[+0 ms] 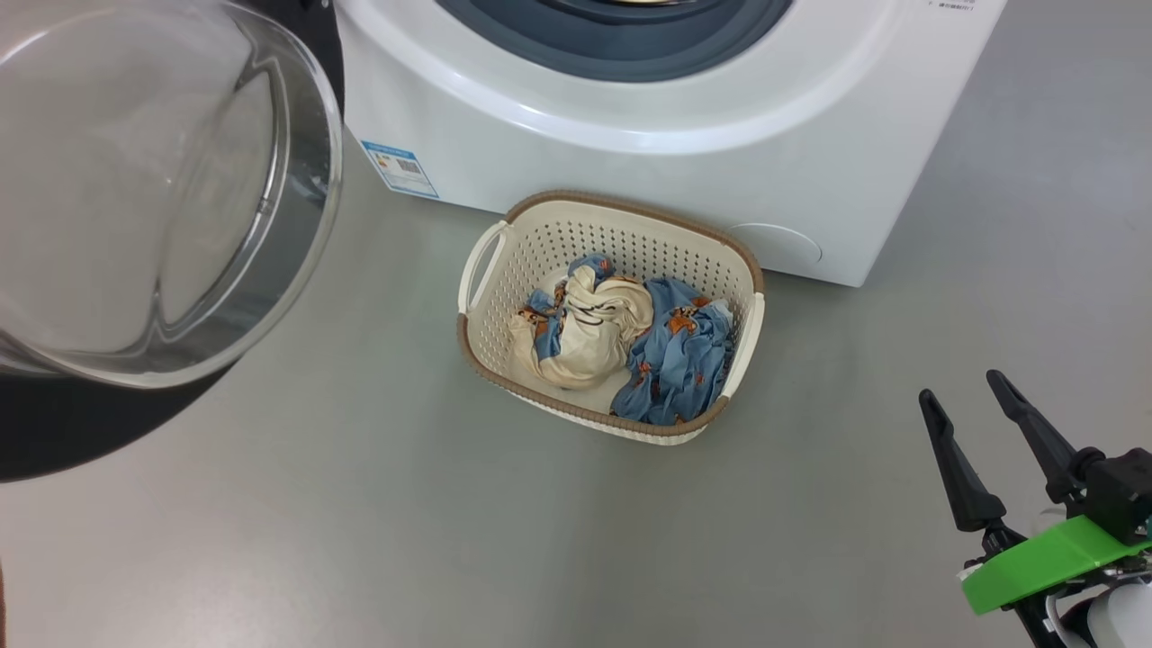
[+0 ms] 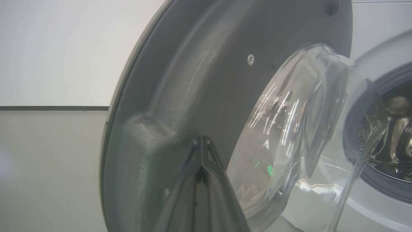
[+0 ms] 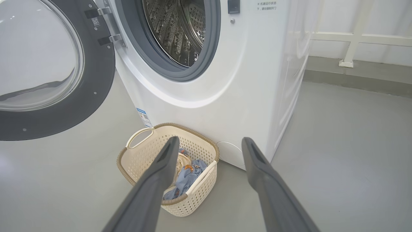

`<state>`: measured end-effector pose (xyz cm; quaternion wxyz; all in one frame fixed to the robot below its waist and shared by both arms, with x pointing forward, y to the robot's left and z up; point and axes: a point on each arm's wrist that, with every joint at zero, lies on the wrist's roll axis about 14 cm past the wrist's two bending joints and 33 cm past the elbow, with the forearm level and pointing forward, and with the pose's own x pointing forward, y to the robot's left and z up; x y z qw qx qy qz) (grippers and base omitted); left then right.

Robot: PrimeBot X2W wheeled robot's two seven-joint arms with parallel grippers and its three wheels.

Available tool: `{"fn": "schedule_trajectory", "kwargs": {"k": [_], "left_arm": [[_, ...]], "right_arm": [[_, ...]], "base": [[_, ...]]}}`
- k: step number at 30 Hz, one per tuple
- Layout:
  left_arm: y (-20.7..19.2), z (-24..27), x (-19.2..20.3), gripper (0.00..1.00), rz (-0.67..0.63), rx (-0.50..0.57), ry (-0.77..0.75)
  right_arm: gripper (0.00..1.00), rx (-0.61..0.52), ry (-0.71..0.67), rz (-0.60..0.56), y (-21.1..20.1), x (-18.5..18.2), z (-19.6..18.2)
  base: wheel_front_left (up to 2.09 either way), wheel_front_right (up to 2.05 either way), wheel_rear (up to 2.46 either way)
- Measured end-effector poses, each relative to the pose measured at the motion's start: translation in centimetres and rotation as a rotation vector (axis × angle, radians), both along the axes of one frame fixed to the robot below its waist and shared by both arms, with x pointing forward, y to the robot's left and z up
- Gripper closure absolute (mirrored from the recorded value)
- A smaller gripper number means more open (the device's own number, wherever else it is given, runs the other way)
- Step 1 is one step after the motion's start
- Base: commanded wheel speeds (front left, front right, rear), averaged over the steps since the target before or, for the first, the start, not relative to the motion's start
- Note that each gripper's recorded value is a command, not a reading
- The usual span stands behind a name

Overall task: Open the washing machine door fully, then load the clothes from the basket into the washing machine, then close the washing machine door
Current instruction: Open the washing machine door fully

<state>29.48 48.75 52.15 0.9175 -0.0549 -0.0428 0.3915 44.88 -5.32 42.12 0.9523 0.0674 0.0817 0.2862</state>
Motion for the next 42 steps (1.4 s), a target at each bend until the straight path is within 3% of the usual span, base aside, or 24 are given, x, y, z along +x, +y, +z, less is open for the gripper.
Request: {"fn": "schedule_trajectory", "kwargs": {"k": [25, 42], "left_arm": [[3.7, -0.7, 1.8, 1.00, 0.074, -0.034, 0.057], [2.5, -0.1, 1.4, 1.00, 0.025, -0.022, 0.045]], "right_arm": [[0.00, -0.034, -0.007, -0.015, -1.5, 2.0, -1.3], [0.00, -0.017, -0.042, -0.017, -0.9, 1.7, 0.7]], "base": [[0.00, 0.00, 0.00], [0.00, 0.00, 0.00]]}}
